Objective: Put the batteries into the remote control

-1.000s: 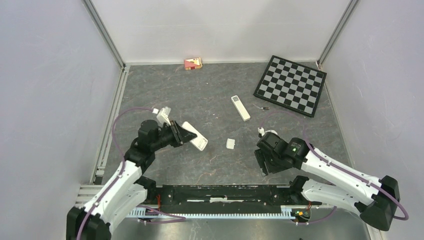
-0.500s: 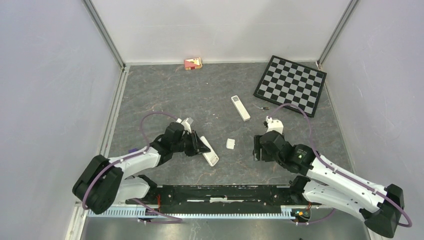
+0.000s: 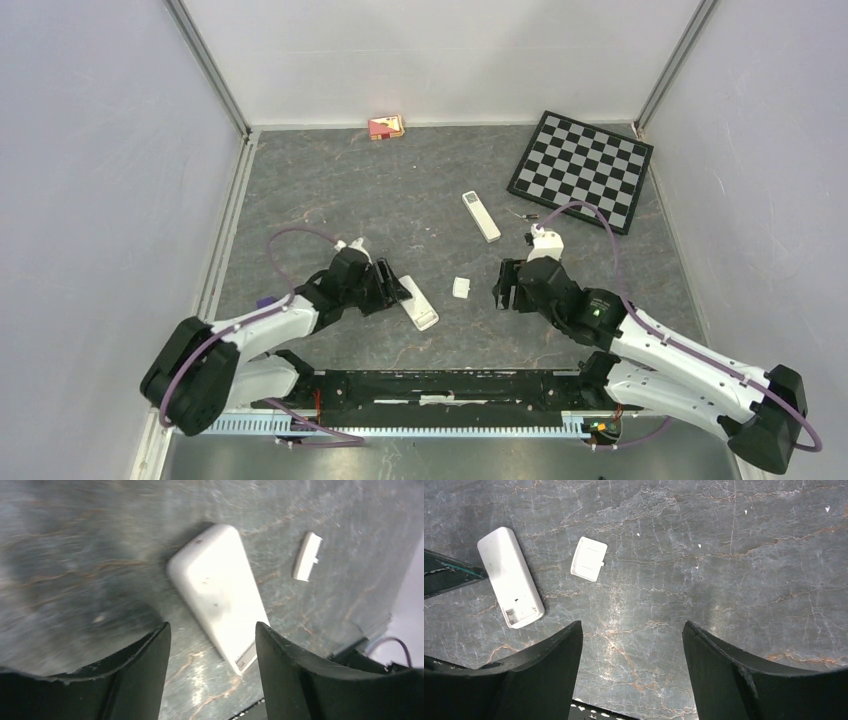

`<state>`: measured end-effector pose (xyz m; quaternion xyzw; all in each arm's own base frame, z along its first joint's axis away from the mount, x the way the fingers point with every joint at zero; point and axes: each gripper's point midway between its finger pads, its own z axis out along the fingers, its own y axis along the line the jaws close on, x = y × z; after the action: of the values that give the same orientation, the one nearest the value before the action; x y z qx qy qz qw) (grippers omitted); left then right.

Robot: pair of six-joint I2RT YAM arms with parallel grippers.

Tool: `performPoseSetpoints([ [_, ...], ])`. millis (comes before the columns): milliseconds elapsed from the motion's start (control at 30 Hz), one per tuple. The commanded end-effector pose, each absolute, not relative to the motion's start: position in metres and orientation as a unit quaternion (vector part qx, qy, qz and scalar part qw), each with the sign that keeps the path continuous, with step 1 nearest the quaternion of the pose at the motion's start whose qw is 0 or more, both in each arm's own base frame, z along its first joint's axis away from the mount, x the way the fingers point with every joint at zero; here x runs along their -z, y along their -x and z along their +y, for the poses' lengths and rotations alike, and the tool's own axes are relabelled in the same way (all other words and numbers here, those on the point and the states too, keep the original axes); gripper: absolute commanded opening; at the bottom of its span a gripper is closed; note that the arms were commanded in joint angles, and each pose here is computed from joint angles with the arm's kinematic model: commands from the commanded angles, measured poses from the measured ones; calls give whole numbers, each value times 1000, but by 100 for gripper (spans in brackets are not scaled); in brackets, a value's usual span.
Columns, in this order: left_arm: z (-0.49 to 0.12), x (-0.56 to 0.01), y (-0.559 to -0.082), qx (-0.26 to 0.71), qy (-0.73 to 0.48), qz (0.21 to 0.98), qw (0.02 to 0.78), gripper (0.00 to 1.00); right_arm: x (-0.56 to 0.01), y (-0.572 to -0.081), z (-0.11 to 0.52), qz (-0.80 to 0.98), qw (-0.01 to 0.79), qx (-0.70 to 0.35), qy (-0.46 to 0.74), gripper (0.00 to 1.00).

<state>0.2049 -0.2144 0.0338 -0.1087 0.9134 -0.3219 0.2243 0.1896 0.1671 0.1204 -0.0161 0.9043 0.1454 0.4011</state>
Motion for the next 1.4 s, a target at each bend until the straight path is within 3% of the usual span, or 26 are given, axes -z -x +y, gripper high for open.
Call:
performPoseSetpoints([
  [0,-166,-38,-212,207,151,926,278,70,-134,-201,172,890,429,-154,1,77],
  [133,-164,-64,-210,224,133,914,311,72,-150,-206,172,882,445,-157,3,76],
  [400,-269,-154,-161,442,-37,815,374,76,-189,-237,142,865,488,-115,-15,70],
  [833,-402,-152,-22,382,-186,792,438,85,-222,-265,93,853,514,-78,-44,72],
  [1067,-482,-141,60,377,-289,768,430,73,-248,-270,57,850,525,-28,-29,70],
  [1367,-547,-106,130,376,-334,769,396,72,-259,-261,22,853,519,22,-37,69],
])
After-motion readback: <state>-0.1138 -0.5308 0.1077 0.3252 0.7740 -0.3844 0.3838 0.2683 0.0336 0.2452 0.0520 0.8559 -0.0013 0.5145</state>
